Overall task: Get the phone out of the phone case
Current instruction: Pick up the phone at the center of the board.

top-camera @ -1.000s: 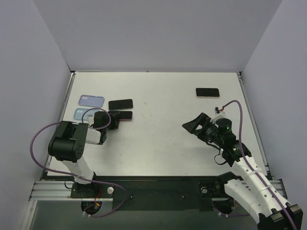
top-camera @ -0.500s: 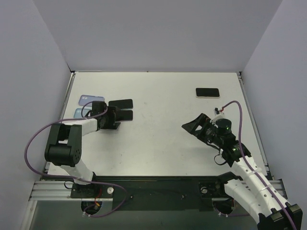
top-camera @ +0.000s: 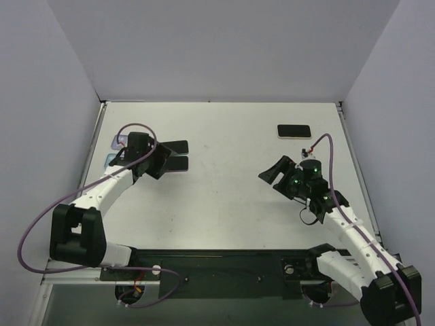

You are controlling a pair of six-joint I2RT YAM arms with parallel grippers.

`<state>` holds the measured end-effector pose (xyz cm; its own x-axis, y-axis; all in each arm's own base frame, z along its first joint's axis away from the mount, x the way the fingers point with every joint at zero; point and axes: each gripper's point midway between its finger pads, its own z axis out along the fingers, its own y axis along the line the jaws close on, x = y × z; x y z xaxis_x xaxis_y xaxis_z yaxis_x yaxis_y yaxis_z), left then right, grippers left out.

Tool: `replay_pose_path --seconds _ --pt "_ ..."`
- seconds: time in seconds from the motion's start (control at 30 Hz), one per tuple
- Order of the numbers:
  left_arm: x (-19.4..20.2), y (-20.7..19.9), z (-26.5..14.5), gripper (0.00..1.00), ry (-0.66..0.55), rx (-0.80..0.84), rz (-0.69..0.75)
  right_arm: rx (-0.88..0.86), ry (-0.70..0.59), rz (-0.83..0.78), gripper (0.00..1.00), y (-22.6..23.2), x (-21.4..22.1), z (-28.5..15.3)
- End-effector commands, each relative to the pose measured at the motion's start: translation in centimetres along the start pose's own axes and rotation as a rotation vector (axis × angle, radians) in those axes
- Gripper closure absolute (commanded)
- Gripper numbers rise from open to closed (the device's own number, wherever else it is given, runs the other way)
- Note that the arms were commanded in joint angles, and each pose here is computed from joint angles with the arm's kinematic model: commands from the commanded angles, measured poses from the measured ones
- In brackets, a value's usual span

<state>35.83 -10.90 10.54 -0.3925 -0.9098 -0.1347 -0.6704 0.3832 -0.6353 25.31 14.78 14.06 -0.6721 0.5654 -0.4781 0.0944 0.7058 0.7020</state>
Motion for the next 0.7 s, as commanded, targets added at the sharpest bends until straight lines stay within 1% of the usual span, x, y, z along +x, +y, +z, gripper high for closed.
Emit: replay_pose_path --seconds 0.0,0.03,0.07,0.1,0.13,0.17,0.2,0.23,0.27,0.3,0.33,0.4,0.43,0.47,0.5,0.53,0.6,0.63,0.67 --pt "2.6 -9.3 -4.3 0.21 -0.009 0.326 0.561 0.126 -0.065 0.034 0.27 -1.2 -3.9 1.8" --pt "3.5 -9.4 -4.0 0.21 0.013 0.319 0.622 0.143 -0.101 0.068 0.27 -1.4 -5.5 2.0" --pt "4.9 -11.1 -5.2 0.23 0.029 0.366 0.743 0.197 -0.115 0.09 0.27 -2.7 -6.1 2.8" --pt "5.6 -11.6 -5.1 0.23 0.043 0.371 0.8 0.21 -0.16 0.115 0.27 -2.8 -8.0 2.9" --pt "7.1 -12.7 -6.1 0.23 0.073 0.42 0.885 0.267 -0.169 0.138 0.27 -4.2 -8.5 3.7" --pt "8.5 -13.5 -6.8 0.23 0.125 0.468 0.917 0.272 -0.243 0.15 0.27 -4.1 -11.3 3.8" --pt "9.1 -13.6 -7.1 0.23 0.154 0.487 0.933 0.324 -0.251 0.18 0.27 -5.8 -12.2 4.5" --pt "10.3 -13.7 -7.9 0.23 0.22 0.535 0.942 0.33 -0.289 0.186 0.27 -5.5 -14.0 4.6" --pt "10.8 -14.0 -8.4 0.24 0.241 0.576 0.961 0.384 -0.304 0.219 0.27 -7.3 -15.1 5.3" --pt "11.3 -13.7 -8.9 0.24 0.264 0.602 0.977 0.38 -0.349 0.224 0.26 -7.0 -17.2 5.4" --pt "11.3 -13.6 -9.0 0.24 0.258 0.608 0.99 0.412 -0.342 0.247 0.25 -8.1 -17.7 6.5" --pt "11.0 -12.9 -9.6 0.24 0.246 0.603 1.003 0.431 -0.418 0.282 0.25 -9.1 -22.3 7.1" --pt "10.9 -12.5 -10.0 0.24 0.236 0.6 1.019 0.433 -0.43 0.29 0.25 -9.3 -23.5 7.7" --pt "10.8 -12.4 -10.2 0.24 0.222 0.599 1.039 0.469 -0.461 0.304 0.25 -10.5 -25.3 8.5" --pt "10.4 -12.4 -10.6 0.24 0.191 0.595 1.046 0.471 -0.483 0.309 0.24 -10.8 -26.5 9.0" --pt "10.4 -12.6 -10.9 0.24 0.183 0.602 1.046 0.477 -0.501 0.323 0.25 -11.7 -28.3 10.1" --pt "10.1 -12.9 -11.6 0.24 0.175 0.615 1.021 0.468 -0.523 0.338 0.25 -12.3 -30.4 11.8" --pt "9.6 -13.3 -12.1 0.24 0.145 0.633 1.007 0.448 -0.557 0.331 0.25 -12.1 -31.7 12.3" --pt "9.6 -13.3 -12.4 0.24 0.139 0.646 0.985 0.434 -0.585 0.325 0.26 -12.2 -33.0 13.3"
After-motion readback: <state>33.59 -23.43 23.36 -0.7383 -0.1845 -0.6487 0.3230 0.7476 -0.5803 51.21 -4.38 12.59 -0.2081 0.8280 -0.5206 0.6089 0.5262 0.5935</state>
